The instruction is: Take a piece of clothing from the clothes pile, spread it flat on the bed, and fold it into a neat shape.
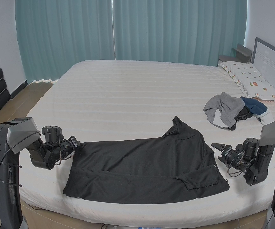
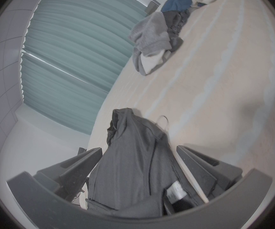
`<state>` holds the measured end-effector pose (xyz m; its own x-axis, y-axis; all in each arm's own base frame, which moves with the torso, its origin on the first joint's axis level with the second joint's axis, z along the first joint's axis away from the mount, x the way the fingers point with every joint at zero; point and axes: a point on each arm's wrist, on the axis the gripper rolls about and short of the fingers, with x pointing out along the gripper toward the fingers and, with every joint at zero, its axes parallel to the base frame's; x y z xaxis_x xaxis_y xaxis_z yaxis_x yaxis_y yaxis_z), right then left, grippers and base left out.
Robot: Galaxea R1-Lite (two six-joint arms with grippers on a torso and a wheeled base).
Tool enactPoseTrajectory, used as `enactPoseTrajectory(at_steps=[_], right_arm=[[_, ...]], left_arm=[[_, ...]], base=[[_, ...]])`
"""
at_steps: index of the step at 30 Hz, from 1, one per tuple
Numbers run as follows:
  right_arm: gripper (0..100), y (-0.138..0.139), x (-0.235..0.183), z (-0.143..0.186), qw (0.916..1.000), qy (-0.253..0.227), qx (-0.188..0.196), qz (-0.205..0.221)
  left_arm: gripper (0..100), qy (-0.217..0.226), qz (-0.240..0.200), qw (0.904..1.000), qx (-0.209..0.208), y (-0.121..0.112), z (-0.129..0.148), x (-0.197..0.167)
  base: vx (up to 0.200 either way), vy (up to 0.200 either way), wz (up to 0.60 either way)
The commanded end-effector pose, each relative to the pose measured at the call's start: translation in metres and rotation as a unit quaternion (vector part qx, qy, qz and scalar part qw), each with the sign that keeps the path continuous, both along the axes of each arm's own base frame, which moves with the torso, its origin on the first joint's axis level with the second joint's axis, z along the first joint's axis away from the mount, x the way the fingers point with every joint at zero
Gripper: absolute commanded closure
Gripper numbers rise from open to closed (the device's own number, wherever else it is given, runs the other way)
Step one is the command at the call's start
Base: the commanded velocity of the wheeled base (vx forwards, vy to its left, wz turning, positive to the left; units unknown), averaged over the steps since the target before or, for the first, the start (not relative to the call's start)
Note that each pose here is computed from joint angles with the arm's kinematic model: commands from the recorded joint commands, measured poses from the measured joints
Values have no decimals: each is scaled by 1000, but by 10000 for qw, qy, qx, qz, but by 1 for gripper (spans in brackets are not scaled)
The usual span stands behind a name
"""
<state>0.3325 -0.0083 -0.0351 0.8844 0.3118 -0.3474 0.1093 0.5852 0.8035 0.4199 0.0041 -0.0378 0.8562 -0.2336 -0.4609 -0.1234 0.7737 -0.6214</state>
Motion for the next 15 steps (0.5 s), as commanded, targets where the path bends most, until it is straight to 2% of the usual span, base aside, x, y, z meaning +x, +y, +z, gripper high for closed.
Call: enactPoseTrajectory(at_steps=[1,4,6,9,13,15], right_arm=[[0,5,17,19,9986,-499,-119,90],[0,16,36,28,9965,-719,-296,293],[0,24,47,30,9951,-766,-446,444],[0,39,70,27,9927,-716,-705,664],[0,50,100,29,9904,-720,-986,650],[0,51,115,27,9898,-562,-1099,704]], left_arm=[[100,20,365,9991,-221,3,2,0],[100,-59,592,9964,-606,2,7,0],[100,-125,613,9955,-707,-1,8,0],[100,-155,603,9955,-708,-2,5,-5],[100,-232,580,9955,-708,-2,3,-9],[100,-247,579,9955,-709,-2,4,-9]], base=[[0,0,0],[0,0,0],[0,0,0],[0,0,0],[0,0,0],[0,0,0]])
